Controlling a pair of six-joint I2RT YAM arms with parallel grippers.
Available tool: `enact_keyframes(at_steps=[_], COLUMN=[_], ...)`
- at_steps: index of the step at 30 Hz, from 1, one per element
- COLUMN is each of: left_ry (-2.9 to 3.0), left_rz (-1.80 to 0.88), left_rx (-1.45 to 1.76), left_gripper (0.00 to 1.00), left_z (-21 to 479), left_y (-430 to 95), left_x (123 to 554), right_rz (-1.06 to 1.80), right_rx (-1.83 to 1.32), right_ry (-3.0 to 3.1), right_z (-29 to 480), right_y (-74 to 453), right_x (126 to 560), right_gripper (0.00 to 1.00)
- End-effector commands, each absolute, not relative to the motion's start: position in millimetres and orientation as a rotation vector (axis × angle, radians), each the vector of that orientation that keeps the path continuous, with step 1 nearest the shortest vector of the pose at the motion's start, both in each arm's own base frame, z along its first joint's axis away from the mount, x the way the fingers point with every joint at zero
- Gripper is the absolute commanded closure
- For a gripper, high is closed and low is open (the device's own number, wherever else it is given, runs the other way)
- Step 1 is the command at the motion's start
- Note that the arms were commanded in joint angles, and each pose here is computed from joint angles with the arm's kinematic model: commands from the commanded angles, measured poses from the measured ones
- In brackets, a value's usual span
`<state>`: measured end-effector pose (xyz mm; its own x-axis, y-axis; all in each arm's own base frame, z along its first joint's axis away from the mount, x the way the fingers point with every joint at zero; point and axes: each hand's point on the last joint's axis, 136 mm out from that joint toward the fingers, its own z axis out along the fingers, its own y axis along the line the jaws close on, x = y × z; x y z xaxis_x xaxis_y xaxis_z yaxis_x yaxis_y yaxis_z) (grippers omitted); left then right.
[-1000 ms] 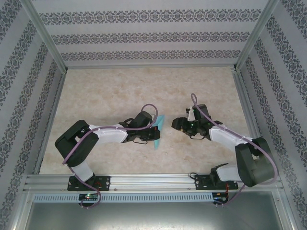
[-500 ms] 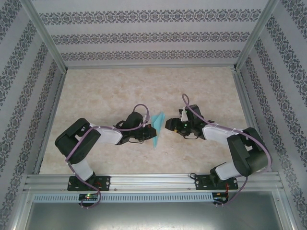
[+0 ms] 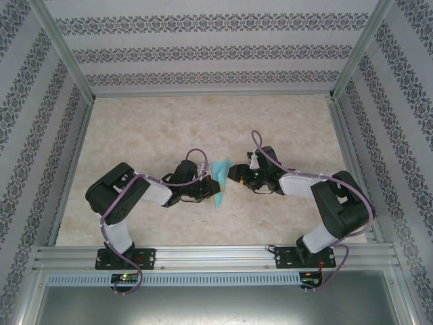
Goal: Fold a paper plane with a square sheet of paper (fold left side to right side)
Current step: Fold the wing for the fifth time at the center of the table.
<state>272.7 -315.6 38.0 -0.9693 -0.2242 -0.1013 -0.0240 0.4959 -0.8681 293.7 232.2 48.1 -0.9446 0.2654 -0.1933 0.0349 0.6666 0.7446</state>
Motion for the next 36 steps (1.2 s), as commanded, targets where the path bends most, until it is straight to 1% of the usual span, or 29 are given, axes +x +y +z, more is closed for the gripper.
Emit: enact_keyframes(at_steps=[1,8,14,24,28,33,36], left_ry=[2.472,2.466,2.448,2.456,2.466,2.469,2.476], left_rz=[-1.519,-1.52,-1.535,-1.52,-1.511,-1.511,-1.504], left_rx=[-0.223,-0.247,-0.267,-0.281,-0.29,-0.29,-0.291], left_gripper=[1.0,1.0,1.0,1.0,0.98,0.98,0.95], left_z=[50.4,51.4,55.2,53.0,49.5,49.1,47.9], left_y=[-313.9,-312.0,-312.9,-310.8,-310.1,-310.0,-309.8], left_x=[281.0,281.8,284.4,284.7,284.4,283.9,283.8], right_rz=[1.193,1.21,1.193,1.128,1.109,1.108,1.104], right_rx=[0.243,0.269,0.284,0.3,0.299,0.303,0.306], right_ry=[2.54,2.534,2.566,2.646,2.67,2.681,2.688], right_z=[61.0,58.6,51.8,36.3,30.7,25.3,23.2], right_y=[246.2,257.2,263.9,265.3,265.5,266.3,265.6], right_x=[309.1,319.4,322.6,318.5,316.7,316.5,315.4], right_gripper=[0.4,0.48,0.57,0.57,0.57,0.57,0.57])
